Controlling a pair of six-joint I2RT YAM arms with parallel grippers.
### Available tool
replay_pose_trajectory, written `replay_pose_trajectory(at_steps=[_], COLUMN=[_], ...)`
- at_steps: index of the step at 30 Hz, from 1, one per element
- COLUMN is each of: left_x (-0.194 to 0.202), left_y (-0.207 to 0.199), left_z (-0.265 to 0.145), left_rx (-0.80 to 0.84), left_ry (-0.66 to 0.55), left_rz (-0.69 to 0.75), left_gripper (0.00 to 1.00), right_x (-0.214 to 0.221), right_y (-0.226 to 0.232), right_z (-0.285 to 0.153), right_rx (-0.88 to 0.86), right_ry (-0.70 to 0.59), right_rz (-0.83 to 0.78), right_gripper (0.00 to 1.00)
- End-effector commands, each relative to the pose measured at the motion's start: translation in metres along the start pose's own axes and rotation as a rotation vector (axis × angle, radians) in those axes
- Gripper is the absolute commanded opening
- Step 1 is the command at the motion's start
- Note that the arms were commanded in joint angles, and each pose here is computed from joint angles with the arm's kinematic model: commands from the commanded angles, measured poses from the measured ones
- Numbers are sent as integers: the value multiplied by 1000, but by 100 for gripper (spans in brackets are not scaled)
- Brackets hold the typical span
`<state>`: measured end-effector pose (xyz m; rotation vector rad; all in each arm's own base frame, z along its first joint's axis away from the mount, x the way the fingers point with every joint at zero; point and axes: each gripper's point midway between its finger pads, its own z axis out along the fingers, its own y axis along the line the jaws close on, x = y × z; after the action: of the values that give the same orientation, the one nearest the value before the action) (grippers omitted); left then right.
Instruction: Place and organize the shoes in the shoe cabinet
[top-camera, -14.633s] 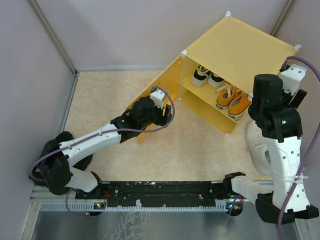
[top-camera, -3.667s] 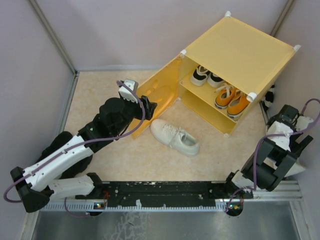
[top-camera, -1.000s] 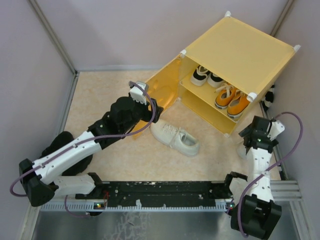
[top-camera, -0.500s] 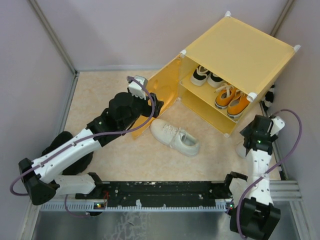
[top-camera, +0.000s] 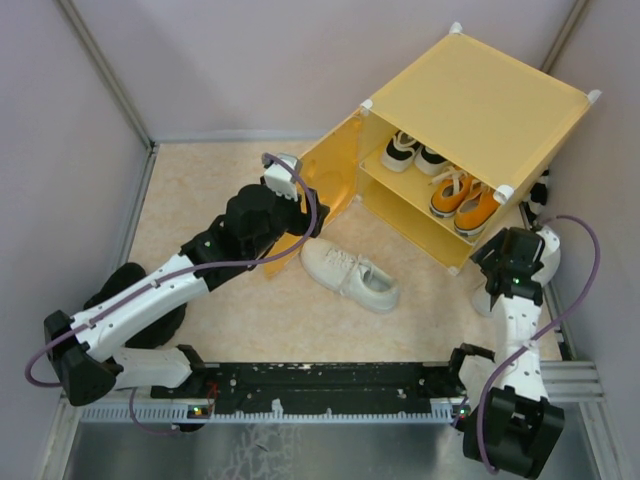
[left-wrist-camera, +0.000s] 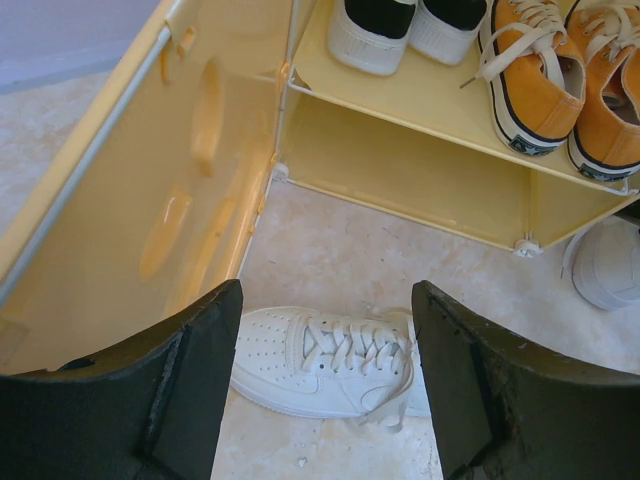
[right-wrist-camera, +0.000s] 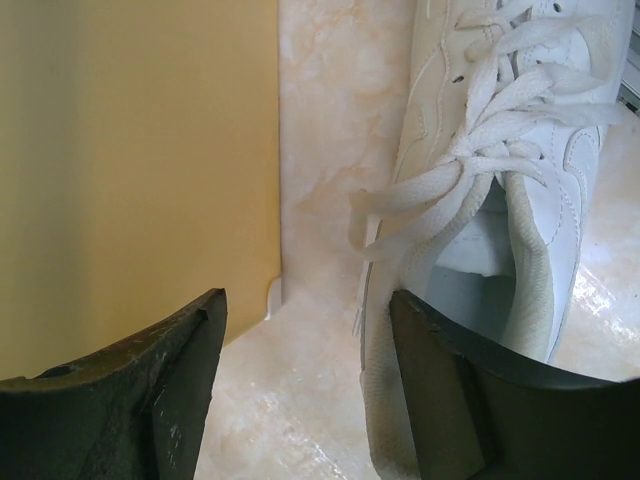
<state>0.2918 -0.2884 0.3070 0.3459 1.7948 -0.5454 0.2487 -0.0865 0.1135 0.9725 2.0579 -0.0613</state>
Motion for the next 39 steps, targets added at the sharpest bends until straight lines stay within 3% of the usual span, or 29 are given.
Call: replay_pose_trajectory(at_steps=[1, 5, 11, 15, 28, 35, 39], left_x=[-2, 4, 5, 3, 5, 4, 2], left_y=[2, 0, -2, -6, -3, 4, 5], left_z=[3, 7, 14, 16, 18, 13, 10], left_rx=[-7, -4, 0, 15, 4, -24, -24], left_ry=[-10, 6, 15, 12, 19, 14, 5], left_rz=[11, 14, 28, 25, 48, 64, 61], left_gripper=[75, 75, 75, 75, 75, 75, 75], right_x=[10, 13, -24, -29, 7, 39, 45], right_y=[-7, -13, -7, -5, -18, -26, -21], right_z=[5, 6, -30, -40, 1, 28, 33], right_rx=[24, 56, 53, 40, 100, 139, 110], right_ry=[8, 19, -101, -108, -20, 95, 119], right_rz=[7, 1, -30, -38, -33, -30, -29], right_gripper=[67, 68, 67, 67, 70, 71, 65])
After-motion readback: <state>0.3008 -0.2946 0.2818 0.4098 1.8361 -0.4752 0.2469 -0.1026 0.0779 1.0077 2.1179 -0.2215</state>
